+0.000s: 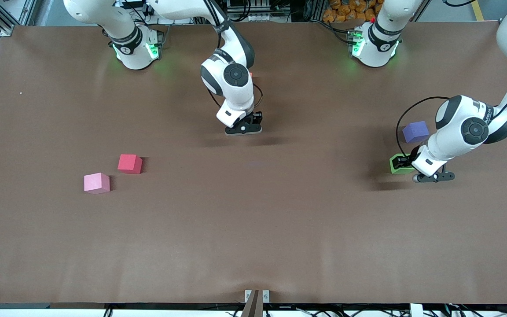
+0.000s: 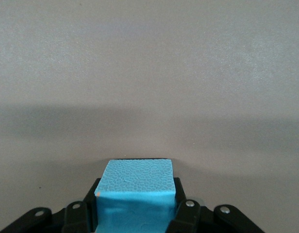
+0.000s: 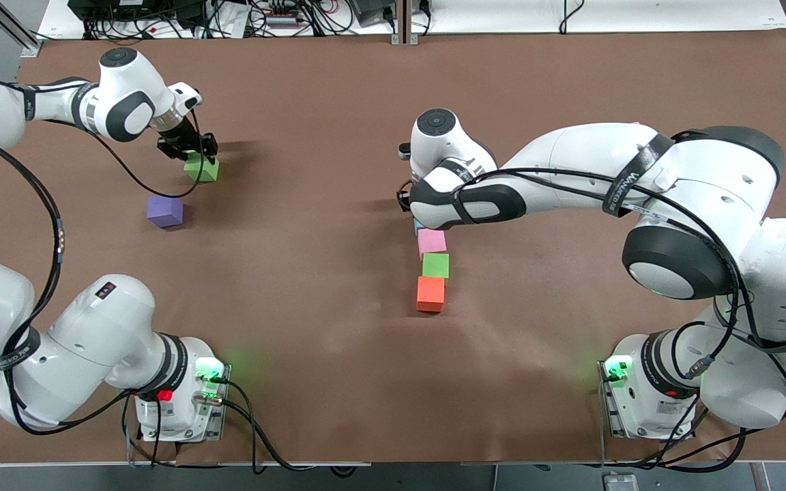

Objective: Arrange blocks into number 1
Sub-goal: 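Lower the cyan cube beside the pink cube with the right gripper, then carry the green cube toward the row while the right gripper retracts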

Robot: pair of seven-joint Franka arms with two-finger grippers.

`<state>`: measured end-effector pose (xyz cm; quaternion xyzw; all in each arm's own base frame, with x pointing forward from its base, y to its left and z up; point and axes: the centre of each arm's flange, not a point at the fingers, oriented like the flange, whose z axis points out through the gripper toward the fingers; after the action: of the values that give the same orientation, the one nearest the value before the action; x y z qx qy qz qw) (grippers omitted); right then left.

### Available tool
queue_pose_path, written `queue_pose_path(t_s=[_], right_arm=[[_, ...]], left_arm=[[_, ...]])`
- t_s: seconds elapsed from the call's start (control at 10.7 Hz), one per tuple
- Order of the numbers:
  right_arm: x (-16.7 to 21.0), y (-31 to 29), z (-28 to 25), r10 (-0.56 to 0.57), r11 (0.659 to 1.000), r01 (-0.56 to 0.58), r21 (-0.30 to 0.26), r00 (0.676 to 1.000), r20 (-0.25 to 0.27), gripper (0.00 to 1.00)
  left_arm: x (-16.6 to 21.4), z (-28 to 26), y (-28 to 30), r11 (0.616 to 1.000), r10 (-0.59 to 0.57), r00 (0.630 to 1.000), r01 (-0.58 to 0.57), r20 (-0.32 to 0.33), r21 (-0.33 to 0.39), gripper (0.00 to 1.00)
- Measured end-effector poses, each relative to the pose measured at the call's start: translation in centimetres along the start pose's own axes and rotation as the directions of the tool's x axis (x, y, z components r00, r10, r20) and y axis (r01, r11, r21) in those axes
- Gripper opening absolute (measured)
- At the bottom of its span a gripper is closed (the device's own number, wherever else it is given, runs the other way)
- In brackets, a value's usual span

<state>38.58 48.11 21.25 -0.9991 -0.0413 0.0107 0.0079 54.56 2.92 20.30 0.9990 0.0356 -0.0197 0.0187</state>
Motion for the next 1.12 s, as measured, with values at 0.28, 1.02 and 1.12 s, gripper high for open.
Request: queue_pose_path(t_s=[0.28, 1.02, 1.12], right_arm=[[-0.4, 0.6, 0.3, 0.001, 1.000, -0.001, -0.006, 1.000, 0.007, 0.60], [1.2, 1.6, -3.3, 0.037, 0.998, -0.036, 0.042, 0.999, -0.028, 1.00], [2.6, 3.5, -5.1, 0.076, 0.995, -0.074, 0.063, 0.996, -0.039, 1.00]], left_arm=[[0.0, 0.0, 0.0, 1.000, 0.000, 1.000, 0.000, 0.000, 0.000, 0.60], [1.4, -1.4, 0.7, 1.000, -0.006, 0.999, 0.005, -0.040, -0.004, 0.60], [1.9, -2.0, 2.1, 1.000, -0.010, 0.998, 0.010, -0.055, -0.005, 0.60]])
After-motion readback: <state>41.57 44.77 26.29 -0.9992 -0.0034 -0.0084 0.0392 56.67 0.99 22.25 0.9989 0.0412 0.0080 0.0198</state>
